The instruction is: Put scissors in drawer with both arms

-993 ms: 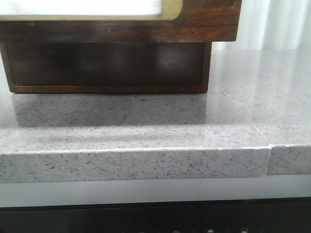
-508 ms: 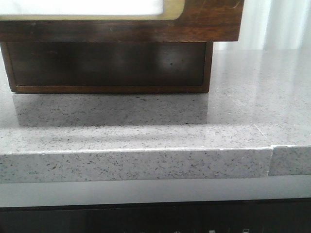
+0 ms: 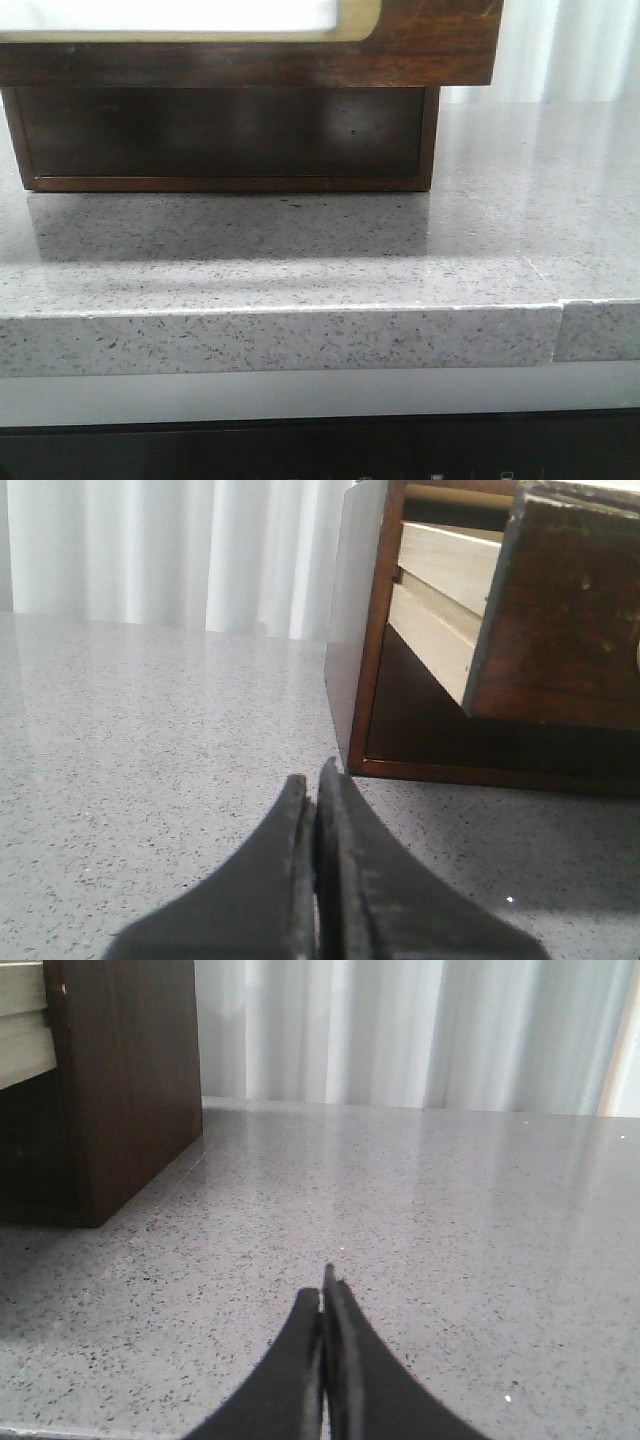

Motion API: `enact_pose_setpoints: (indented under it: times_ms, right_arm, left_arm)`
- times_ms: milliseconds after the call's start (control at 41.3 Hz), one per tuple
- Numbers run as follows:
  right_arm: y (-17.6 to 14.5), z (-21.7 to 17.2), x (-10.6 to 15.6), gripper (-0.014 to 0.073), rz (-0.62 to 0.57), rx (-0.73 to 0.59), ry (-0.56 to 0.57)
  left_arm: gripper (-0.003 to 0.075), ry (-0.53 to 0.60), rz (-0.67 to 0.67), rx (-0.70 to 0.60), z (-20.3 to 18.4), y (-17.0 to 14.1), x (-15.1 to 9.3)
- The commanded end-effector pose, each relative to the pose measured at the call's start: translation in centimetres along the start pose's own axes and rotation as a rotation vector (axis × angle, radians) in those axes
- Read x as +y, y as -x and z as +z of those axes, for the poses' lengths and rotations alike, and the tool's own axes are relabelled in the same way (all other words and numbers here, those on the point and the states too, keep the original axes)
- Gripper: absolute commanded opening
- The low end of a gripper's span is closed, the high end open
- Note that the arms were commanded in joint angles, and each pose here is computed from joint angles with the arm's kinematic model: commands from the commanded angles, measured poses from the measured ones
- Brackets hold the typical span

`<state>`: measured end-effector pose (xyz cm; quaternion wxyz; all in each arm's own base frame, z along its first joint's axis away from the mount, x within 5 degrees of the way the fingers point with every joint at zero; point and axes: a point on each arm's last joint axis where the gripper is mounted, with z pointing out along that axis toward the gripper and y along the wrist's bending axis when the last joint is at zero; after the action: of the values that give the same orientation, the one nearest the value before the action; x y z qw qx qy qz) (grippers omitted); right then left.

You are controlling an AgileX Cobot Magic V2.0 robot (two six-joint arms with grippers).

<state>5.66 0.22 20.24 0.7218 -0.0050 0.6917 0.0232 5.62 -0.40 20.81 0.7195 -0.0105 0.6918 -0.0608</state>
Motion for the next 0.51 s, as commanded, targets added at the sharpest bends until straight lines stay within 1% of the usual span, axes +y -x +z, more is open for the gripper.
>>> enact_pose_setpoints:
  times_ms: [0, 48, 218, 484]
  right_arm:
    - [0.77, -0.17, -0.01, -0.0067, 0.039, -0.095, -0.002]
    - [0.83, -0.17, -0.01, -0.0067, 0.061, -0.101, 0.000]
    - [0.81, -0.17, -0.06, -0.0067, 0.032, -0.100, -0.012]
    - [0.83, -0.18, -0.16, -0.0067, 0.031, -0.103, -0.030]
  left_arm:
    - [-0.0020, -0.010, -0.009, -0.072, -0.08, -0.03, 0.01]
    - [-0.0020, -0.010, -0.009, -0.072, -0.08, -0.03, 0.01]
    - [-0.0020, -0.010, -0.009, -0.072, -0.08, -0.03, 0.01]
    - [-0.0020, -0.010, -0.009, -0.072, -0.08, -0.03, 0.01]
